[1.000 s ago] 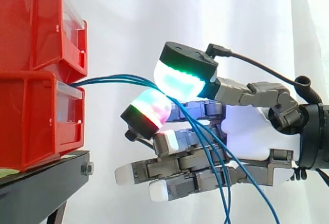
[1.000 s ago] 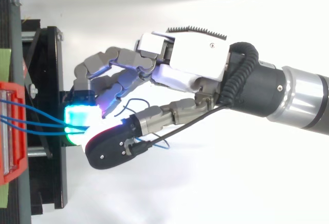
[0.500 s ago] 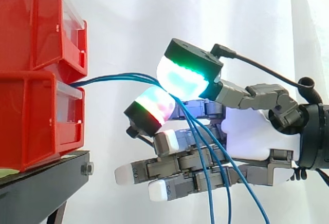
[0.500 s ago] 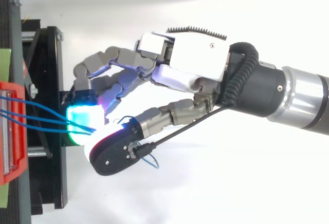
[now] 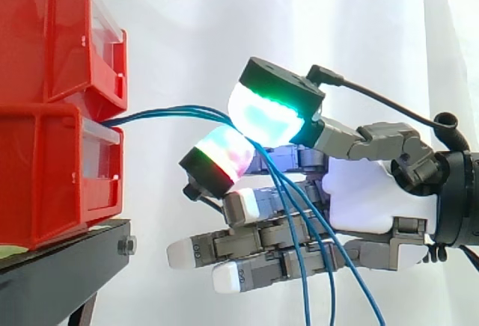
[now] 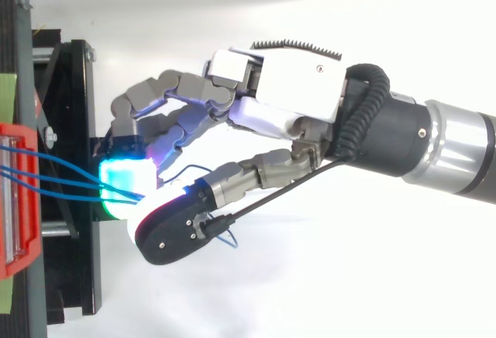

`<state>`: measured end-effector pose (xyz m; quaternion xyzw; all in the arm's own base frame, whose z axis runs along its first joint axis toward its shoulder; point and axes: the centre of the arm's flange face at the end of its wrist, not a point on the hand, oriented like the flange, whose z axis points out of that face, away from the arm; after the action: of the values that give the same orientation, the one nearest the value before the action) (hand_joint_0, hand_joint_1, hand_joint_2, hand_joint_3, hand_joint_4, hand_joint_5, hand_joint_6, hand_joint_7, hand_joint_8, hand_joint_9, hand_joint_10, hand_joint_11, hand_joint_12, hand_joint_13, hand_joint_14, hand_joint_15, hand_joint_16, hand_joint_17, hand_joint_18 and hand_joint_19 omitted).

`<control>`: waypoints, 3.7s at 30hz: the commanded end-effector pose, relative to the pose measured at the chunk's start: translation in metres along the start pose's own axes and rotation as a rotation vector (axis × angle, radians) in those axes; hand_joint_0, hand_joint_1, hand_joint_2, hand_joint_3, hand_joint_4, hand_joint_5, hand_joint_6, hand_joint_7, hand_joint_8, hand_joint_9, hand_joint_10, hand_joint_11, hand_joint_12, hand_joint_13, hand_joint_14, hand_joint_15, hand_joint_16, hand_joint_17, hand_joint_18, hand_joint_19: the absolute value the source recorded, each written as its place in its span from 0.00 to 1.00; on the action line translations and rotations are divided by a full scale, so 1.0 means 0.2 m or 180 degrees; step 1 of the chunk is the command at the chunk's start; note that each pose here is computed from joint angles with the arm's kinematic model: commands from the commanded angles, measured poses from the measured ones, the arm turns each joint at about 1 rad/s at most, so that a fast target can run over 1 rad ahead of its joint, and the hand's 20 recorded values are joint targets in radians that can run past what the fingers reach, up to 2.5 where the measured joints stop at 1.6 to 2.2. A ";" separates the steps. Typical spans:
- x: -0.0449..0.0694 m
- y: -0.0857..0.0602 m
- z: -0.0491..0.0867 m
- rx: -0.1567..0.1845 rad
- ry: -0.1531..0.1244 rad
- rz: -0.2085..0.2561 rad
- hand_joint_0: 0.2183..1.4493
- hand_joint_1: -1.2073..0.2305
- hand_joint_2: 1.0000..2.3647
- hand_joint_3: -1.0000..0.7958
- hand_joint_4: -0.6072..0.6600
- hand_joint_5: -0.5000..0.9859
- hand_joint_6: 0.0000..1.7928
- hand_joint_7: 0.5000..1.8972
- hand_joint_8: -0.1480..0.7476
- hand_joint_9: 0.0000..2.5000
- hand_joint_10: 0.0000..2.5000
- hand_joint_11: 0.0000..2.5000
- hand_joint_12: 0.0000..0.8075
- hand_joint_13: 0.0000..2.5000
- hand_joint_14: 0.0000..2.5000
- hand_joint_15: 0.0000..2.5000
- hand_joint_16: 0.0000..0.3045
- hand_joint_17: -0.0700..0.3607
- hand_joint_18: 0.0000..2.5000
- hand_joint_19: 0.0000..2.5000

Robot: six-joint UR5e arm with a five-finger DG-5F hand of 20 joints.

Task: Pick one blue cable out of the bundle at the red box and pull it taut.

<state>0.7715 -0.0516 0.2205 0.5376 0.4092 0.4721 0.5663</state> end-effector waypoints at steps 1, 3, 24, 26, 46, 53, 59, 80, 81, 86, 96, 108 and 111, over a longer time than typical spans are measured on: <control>0.00 0.00 0.00 0.0001 -0.0001 0.0003 0.55 0.22 0.00 0.28 0.44 0.19 0.52 0.44 0.37 0.35 0.01 0.40 0.36 0.19 0.00 0.11 0.13 0.37 0.19 0.16; 0.00 0.00 0.00 0.0001 -0.0001 0.0003 0.55 0.22 0.00 0.28 0.46 0.19 0.52 0.40 0.37 0.33 0.01 0.40 0.36 0.18 0.00 0.11 0.13 0.37 0.19 0.16; 0.00 0.00 0.00 0.0001 -0.0001 0.0003 0.32 0.21 0.00 0.28 0.51 0.18 0.51 0.36 0.41 0.32 0.01 0.40 0.38 0.15 0.00 0.09 0.14 0.38 0.20 0.13; 0.00 0.00 0.00 0.0001 -0.0001 0.0003 0.28 0.23 0.00 0.28 0.52 0.19 0.50 0.36 0.43 0.33 0.01 0.40 0.39 0.16 0.00 0.09 0.14 0.39 0.21 0.14; 0.00 0.00 0.00 0.0001 -0.0001 0.0003 0.35 0.29 0.01 0.46 0.48 0.22 0.50 0.44 0.43 0.39 0.01 0.42 0.38 0.20 0.00 0.10 0.14 0.38 0.24 0.15; 0.00 0.00 0.00 0.0001 -0.0001 0.0003 0.42 0.22 0.01 0.43 0.41 0.21 0.51 0.45 0.41 0.37 0.01 0.40 0.37 0.20 0.00 0.09 0.13 0.38 0.24 0.14; 0.00 0.00 0.00 0.0001 -0.0001 0.0003 0.51 0.19 0.00 0.31 0.52 0.19 0.50 0.35 0.40 0.32 0.01 0.37 0.37 0.16 0.00 0.08 0.13 0.38 0.21 0.12; 0.00 0.00 0.00 -0.0008 0.0000 0.0007 0.49 0.17 0.00 0.28 0.53 0.17 0.49 0.32 0.38 0.27 0.01 0.35 0.37 0.13 0.00 0.06 0.14 0.38 0.20 0.10; 0.00 0.00 0.00 0.0001 -0.0001 0.0003 0.49 0.16 0.00 0.28 0.53 0.17 0.49 0.32 0.38 0.26 0.01 0.35 0.37 0.13 0.00 0.06 0.14 0.38 0.20 0.10; 0.00 0.00 0.00 -0.0004 -0.0001 0.0005 0.40 0.15 0.00 0.28 0.55 0.17 0.49 0.31 0.39 0.26 0.01 0.36 0.37 0.13 0.00 0.07 0.14 0.38 0.21 0.10; 0.01 0.00 0.00 -0.0004 0.0004 0.0006 0.24 0.31 0.00 0.28 0.58 0.20 0.48 0.34 0.48 0.34 0.01 0.38 0.41 0.16 0.00 0.09 0.15 0.40 0.22 0.15; 0.00 0.00 0.00 0.0001 -0.0001 0.0003 0.34 0.29 0.00 0.30 0.54 0.21 0.48 0.38 0.47 0.39 0.01 0.44 0.38 0.19 0.00 0.10 0.14 0.38 0.23 0.16; 0.00 0.00 0.00 -0.0004 0.0004 0.0005 0.35 0.29 0.01 0.33 0.53 0.22 0.49 0.38 0.46 0.40 0.01 0.45 0.38 0.20 0.00 0.10 0.14 0.38 0.24 0.16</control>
<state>0.7716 -0.0517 0.2206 0.5378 0.4088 0.4725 0.5661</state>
